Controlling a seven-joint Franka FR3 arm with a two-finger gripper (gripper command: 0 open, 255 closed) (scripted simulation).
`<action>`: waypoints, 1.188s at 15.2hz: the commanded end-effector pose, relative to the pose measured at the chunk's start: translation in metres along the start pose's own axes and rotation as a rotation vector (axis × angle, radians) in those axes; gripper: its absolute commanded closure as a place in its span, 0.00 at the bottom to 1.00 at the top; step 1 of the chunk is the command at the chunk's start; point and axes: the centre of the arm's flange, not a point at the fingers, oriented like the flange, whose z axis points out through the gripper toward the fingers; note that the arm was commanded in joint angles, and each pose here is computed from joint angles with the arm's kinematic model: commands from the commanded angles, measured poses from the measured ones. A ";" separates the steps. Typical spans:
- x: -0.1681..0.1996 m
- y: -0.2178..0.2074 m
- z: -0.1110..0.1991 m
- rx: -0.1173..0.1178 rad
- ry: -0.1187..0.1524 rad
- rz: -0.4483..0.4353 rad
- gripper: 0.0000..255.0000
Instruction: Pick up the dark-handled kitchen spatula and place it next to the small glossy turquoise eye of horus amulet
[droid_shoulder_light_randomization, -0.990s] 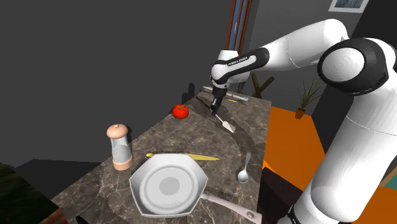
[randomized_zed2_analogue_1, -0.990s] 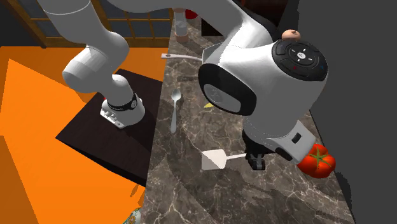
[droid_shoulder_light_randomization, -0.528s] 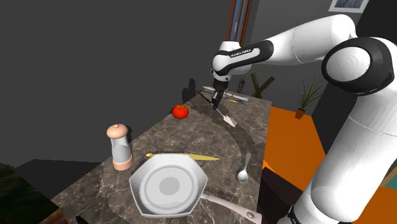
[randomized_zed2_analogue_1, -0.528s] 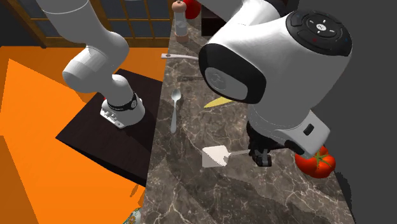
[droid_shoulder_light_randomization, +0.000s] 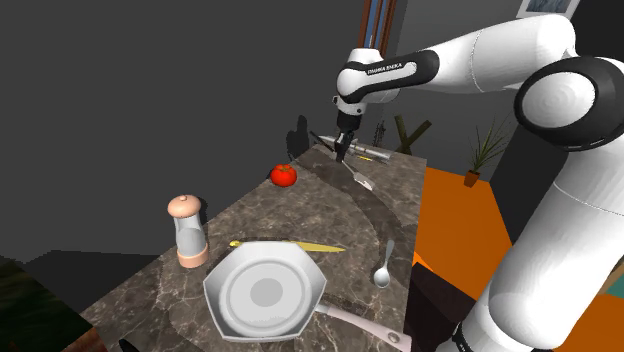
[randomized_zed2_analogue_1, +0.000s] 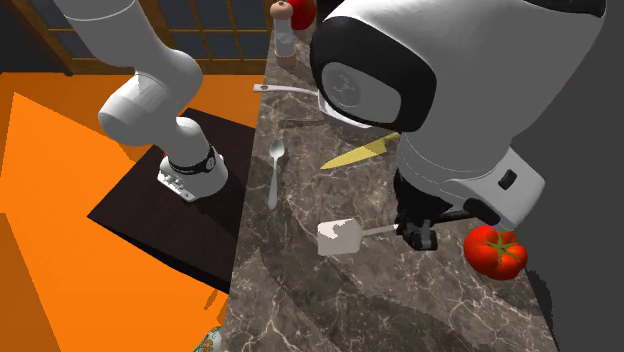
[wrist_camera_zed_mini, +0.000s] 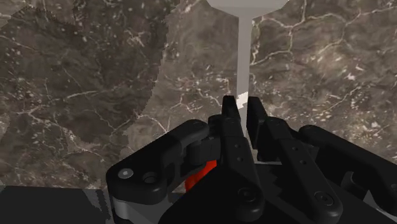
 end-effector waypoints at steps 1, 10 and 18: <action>-0.002 -0.013 -0.005 0.000 0.000 0.000 1.00; -0.028 -0.129 -0.007 0.000 0.000 0.000 1.00; -0.050 -0.232 -0.009 0.000 0.000 0.000 1.00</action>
